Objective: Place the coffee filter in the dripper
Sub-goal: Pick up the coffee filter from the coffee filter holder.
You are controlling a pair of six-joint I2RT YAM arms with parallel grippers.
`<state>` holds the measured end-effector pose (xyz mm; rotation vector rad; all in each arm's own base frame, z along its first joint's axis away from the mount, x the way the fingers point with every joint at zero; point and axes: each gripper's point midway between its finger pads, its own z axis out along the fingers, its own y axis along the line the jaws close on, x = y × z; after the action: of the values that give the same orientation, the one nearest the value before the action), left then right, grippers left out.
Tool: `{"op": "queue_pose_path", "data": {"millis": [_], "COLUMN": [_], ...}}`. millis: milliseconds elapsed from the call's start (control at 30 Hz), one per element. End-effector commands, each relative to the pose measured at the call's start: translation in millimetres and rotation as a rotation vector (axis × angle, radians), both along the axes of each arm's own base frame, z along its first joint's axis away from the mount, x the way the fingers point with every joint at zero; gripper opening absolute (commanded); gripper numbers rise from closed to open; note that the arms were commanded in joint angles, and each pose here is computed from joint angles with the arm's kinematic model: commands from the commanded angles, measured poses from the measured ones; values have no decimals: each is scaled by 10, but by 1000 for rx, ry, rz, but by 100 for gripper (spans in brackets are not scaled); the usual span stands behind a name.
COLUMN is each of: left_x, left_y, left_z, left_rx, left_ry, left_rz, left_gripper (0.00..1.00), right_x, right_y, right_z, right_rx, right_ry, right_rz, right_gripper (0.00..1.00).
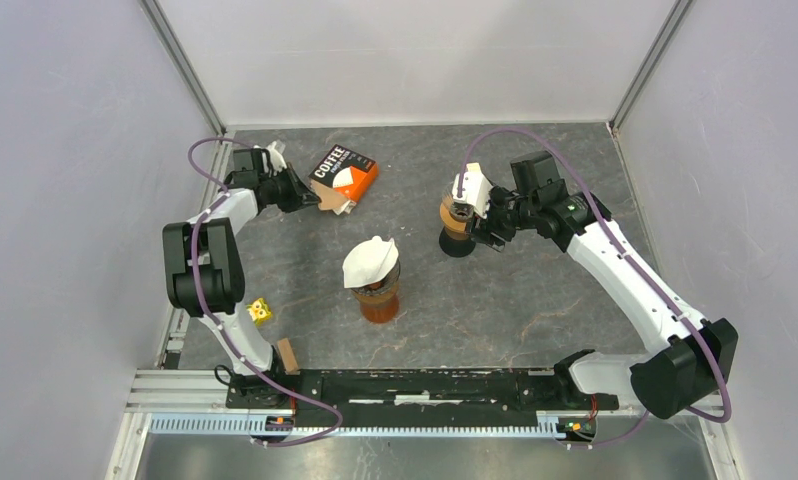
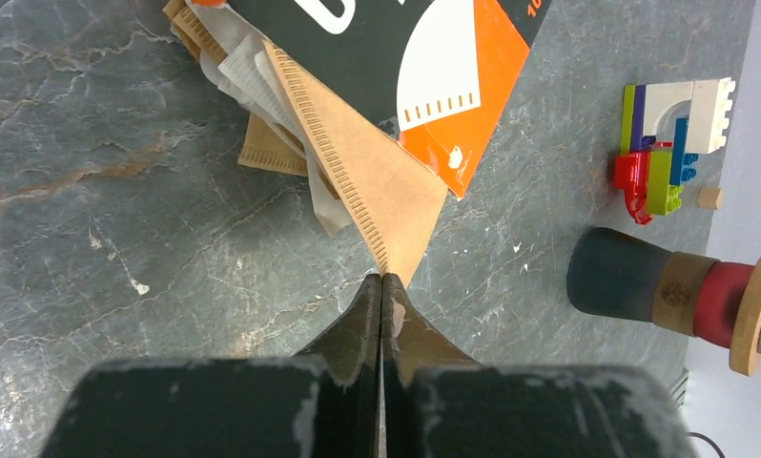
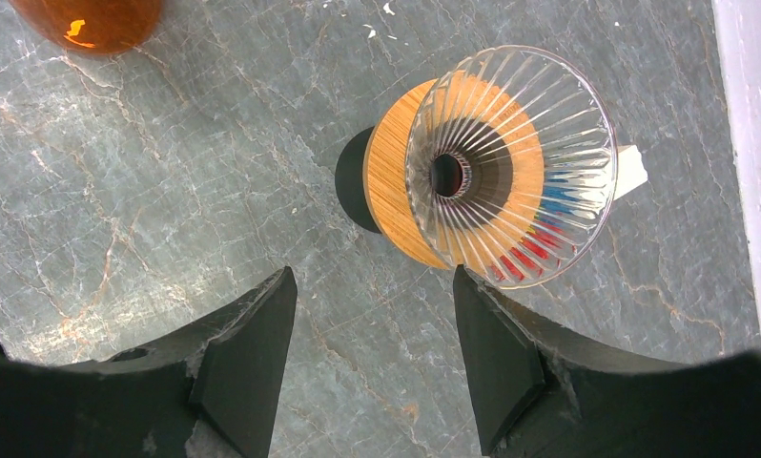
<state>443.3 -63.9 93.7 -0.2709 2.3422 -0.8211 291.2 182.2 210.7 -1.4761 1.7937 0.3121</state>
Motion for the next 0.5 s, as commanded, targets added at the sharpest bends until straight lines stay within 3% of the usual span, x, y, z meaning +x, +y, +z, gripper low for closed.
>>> {"op": "queue_pose_path", "data": {"millis": [0, 467], "left_x": [-70, -274], "left_y": [-14, 82], "left_z": [138, 5], "left_rx": [-44, -5], "left_ry": [9, 5], "left_rz": [1, -75], "left_gripper": [2, 2], "right_x": [9, 0], "right_y": [-24, -27], "right_z": [74, -21], "right_rx": [13, 3], "right_ry": [-25, -5], "right_rz": [-16, -16], "right_gripper": [68, 68]}}
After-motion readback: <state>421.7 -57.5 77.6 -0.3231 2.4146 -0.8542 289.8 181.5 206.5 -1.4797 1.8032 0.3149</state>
